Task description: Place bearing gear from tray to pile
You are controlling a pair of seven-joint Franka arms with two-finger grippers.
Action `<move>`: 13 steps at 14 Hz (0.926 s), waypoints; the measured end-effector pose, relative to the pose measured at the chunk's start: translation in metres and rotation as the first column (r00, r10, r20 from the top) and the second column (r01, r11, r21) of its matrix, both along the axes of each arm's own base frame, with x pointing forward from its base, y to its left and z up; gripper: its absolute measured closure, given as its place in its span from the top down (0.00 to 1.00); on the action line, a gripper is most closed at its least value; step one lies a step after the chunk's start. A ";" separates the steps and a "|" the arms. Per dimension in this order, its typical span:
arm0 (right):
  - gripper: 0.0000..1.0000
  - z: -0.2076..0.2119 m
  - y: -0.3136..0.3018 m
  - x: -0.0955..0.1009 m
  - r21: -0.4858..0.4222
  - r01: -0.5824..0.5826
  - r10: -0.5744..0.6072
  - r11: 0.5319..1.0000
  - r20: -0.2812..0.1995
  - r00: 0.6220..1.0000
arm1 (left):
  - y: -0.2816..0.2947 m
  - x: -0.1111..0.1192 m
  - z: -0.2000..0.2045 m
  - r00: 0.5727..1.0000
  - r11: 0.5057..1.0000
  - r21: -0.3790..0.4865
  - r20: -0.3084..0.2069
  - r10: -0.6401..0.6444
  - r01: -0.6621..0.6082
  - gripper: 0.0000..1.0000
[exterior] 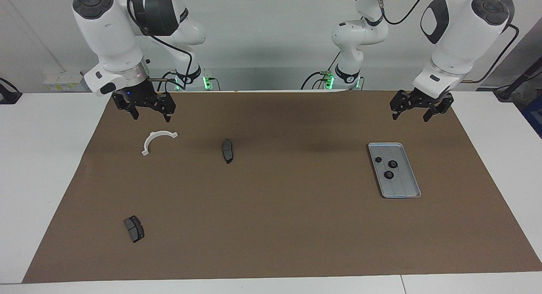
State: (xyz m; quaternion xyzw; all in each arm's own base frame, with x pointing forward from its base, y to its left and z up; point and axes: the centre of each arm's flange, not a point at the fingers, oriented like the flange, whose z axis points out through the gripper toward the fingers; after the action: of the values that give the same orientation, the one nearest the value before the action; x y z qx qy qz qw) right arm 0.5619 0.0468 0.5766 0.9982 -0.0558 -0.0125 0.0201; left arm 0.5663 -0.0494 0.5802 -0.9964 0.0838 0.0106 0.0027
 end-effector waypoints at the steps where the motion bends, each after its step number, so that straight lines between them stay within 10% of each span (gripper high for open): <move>1: 1.00 0.000 0.000 0.000 0.000 0.000 0.000 1.000 0.000 1.000 | 0.002 -0.001 0.001 1.000 1.000 0.000 0.002 0.008 -0.008 1.00; 13: 1.00 0.000 0.000 0.000 0.000 0.000 0.000 1.000 0.000 1.000 | 0.021 -0.025 0.019 0.998 0.999 0.009 0.025 0.050 -0.050 1.00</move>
State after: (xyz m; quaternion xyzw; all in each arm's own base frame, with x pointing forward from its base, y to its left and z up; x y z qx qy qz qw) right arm 0.5619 0.0468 0.5766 0.9982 -0.0558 -0.0125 0.0201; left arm 0.5413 -0.0287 0.5990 -0.9982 0.0589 -0.0011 0.0082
